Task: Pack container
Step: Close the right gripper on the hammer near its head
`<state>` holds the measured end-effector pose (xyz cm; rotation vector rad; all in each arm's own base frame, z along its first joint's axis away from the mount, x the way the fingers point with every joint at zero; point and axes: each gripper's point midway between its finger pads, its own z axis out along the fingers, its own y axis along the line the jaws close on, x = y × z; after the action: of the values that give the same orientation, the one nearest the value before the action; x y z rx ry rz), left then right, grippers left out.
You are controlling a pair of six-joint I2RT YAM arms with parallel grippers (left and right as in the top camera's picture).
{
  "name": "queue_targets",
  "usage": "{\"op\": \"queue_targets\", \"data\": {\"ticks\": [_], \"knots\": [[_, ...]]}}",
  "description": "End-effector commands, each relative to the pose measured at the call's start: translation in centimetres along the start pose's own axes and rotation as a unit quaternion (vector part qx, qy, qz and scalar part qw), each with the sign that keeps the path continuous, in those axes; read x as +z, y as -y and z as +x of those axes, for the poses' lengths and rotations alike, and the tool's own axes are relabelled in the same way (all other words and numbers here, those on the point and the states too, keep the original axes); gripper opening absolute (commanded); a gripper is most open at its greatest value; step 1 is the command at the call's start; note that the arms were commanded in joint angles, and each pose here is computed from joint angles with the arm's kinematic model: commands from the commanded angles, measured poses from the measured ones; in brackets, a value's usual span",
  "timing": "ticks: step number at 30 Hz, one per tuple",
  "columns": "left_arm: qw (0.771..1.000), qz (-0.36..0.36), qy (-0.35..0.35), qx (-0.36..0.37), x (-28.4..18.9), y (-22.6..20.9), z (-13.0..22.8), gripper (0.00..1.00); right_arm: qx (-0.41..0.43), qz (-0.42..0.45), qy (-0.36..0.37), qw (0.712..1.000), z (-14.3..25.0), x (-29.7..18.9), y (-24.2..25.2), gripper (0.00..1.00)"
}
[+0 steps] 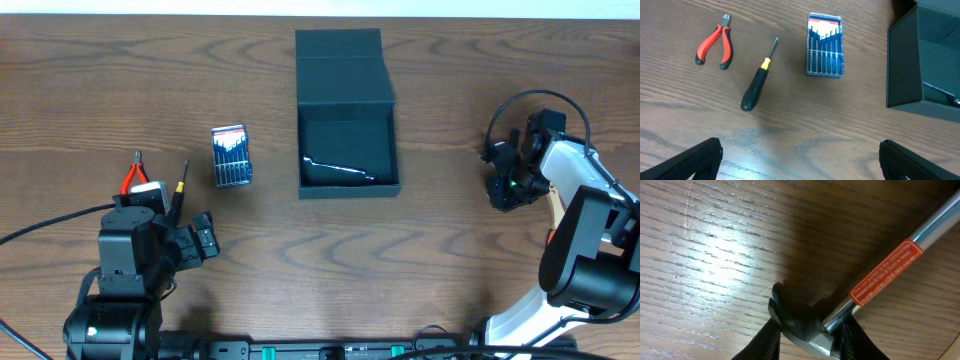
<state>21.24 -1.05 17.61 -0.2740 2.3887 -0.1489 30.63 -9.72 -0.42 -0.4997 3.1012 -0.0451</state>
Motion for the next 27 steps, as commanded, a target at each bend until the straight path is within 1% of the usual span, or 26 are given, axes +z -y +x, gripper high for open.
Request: {"op": "queue_targets", "data": {"ticks": [1,4,9,11,12,27], "knots": [[1.0,0.001,0.011,-0.004,-0.45,0.18,-0.72,0.99,0.008,-0.044,-0.01,0.999,0.48,1.54,-1.64,0.2],[1.0,0.002,0.011,-0.003,-0.45,0.18,-0.73,0.99,0.008,-0.044,-0.01,0.999,0.48,1.54,-1.64,0.15],[1.0,0.002,0.011,-0.004,-0.45,0.18,-0.73,0.98,0.008,-0.044,-0.01,0.999,0.48,1.54,-1.64,0.1],[1.0,0.001,0.011,-0.003,-0.45,0.18,-0.72,0.99,0.008,-0.044,-0.01,0.999,0.48,1.54,-1.64,0.02],[1.0,0.002,0.011,-0.003,-0.45,0.18,-0.73,0.99,0.008,-0.044,-0.01,0.999,0.48,1.54,-1.64,0.01],[1.0,0.002,0.011,-0.003,-0.45,0.18,-0.73,0.99,0.008,-0.045,-0.012,0.999,0.56,1.53,-1.7,0.01]]}}
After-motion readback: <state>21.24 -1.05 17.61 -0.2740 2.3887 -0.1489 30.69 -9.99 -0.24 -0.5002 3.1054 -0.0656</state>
